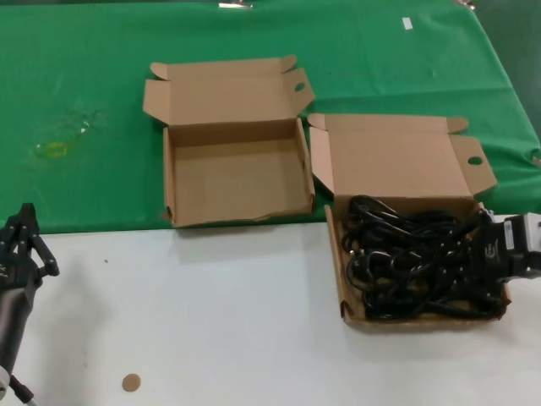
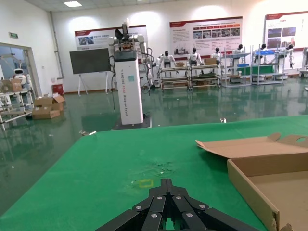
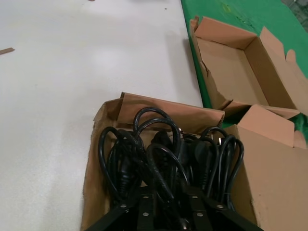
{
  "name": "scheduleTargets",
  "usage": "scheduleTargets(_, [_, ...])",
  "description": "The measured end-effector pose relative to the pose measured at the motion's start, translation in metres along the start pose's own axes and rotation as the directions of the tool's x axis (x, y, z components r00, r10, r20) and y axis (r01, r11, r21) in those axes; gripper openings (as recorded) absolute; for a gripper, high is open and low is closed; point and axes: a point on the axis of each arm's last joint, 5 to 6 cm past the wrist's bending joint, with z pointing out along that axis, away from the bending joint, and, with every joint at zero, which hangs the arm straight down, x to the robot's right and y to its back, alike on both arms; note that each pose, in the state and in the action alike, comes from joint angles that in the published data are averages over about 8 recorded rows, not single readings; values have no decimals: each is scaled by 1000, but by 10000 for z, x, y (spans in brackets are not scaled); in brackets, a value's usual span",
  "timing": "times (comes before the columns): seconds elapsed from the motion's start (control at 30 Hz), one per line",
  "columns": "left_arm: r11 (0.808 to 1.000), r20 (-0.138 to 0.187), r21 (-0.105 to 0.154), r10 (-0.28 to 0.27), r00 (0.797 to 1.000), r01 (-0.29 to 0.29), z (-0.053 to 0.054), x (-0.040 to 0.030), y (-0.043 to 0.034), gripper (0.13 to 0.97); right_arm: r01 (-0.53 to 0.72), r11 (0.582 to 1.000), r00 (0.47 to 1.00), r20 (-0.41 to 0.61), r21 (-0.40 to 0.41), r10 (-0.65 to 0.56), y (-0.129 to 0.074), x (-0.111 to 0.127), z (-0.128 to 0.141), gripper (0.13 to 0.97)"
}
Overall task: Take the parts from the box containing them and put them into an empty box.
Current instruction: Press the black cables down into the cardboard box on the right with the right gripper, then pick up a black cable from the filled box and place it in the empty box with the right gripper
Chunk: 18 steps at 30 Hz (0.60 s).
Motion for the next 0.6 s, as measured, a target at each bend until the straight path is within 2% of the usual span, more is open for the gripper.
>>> scheduleTargets(0.07, [1000, 0, 0, 0, 1000, 0, 0, 0, 0, 144, 5, 1000, 1000, -3, -1, -5, -12, 19, -10, 255])
scheduleTargets(0.2, [1000, 0, 0, 0, 1000, 0, 0, 0, 0, 144, 16, 1000, 1000, -10, -5, -16, -43, 62, -47, 255])
scheduleTargets(0.47, [1000, 0, 0, 0, 1000, 0, 0, 0, 0, 144, 42, 999, 999, -25, -8, -42, -149, 158, -150, 177])
scheduleTargets(0.6, [1000, 0, 0, 0, 1000, 0, 0, 0, 0, 144, 53, 999, 998, -42, -4, -54, -214, 225, -198, 173])
